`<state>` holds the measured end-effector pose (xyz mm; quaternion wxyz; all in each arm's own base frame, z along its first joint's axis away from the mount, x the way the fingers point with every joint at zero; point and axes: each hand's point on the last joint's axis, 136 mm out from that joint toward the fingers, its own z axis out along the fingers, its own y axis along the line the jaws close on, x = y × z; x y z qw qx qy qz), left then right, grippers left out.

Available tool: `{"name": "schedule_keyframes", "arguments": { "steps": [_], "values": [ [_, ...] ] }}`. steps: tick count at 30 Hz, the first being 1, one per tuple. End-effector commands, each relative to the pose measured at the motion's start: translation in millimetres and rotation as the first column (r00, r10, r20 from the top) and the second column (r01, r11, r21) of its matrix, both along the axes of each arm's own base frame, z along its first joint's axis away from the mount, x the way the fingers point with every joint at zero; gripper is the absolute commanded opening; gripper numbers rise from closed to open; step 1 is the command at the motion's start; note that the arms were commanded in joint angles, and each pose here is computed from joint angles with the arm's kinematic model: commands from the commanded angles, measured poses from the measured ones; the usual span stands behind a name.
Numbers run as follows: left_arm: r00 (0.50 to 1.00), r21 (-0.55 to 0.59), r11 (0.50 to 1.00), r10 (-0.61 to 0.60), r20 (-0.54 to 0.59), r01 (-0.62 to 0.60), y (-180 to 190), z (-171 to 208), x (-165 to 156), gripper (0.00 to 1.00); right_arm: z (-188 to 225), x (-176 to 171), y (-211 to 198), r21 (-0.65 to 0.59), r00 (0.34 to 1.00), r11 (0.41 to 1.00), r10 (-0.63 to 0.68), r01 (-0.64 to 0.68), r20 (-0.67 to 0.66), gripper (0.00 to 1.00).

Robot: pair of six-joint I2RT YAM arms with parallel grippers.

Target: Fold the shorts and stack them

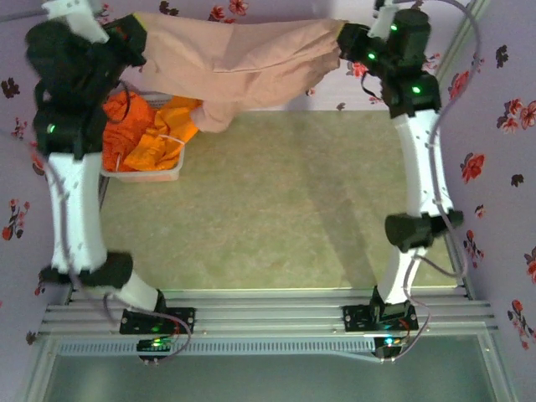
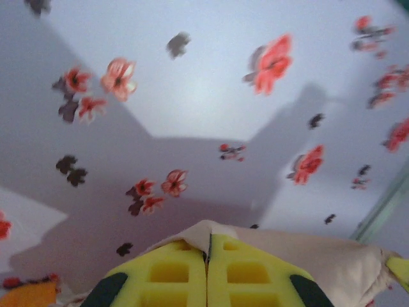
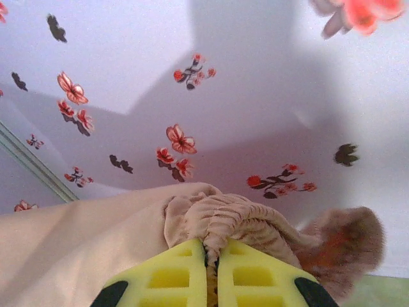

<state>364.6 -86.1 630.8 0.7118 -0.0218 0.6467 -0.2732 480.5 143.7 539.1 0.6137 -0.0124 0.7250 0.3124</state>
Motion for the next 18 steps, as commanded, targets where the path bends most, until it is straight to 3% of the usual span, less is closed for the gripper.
{"name": "schedule_keyframes", "arguments": {
  "steps": [1, 7, 14, 18],
  "values": [
    [0.987, 0.104, 0.994, -0.052, 0.153, 0.036, -14.2, 6.9, -39.5, 0.00, 0.6, -13.0, -24.2, -0.037, 0.993, 0.998, -0.039, 0.044, 0.111, 0.00],
    [0.985, 0.150, 0.977, -0.161, 0.054, 0.151, -39.0, -106.0, -77.3, 0.00, -81.2, -48.9, -45.9, -0.097, 0.994, 0.990, -0.092, 0.097, 0.053, 0.00],
    [0.962, 0.128, 0.970, -0.178, -0.205, 0.207, -53.2, -254.3, -92.0, 0.00, -193.8, -100.8, -69.7, -0.192, 0.970, 0.968, -0.194, 0.165, -0.146, 0.00],
    [0.949, 0.127, 0.973, -0.152, -0.275, 0.192, -50.6, -291.7, -97.0, 0.00, -253.8, -139.7, -83.4, -0.194, 0.927, 0.959, -0.254, 0.206, -0.274, 0.00]
  ]
}}
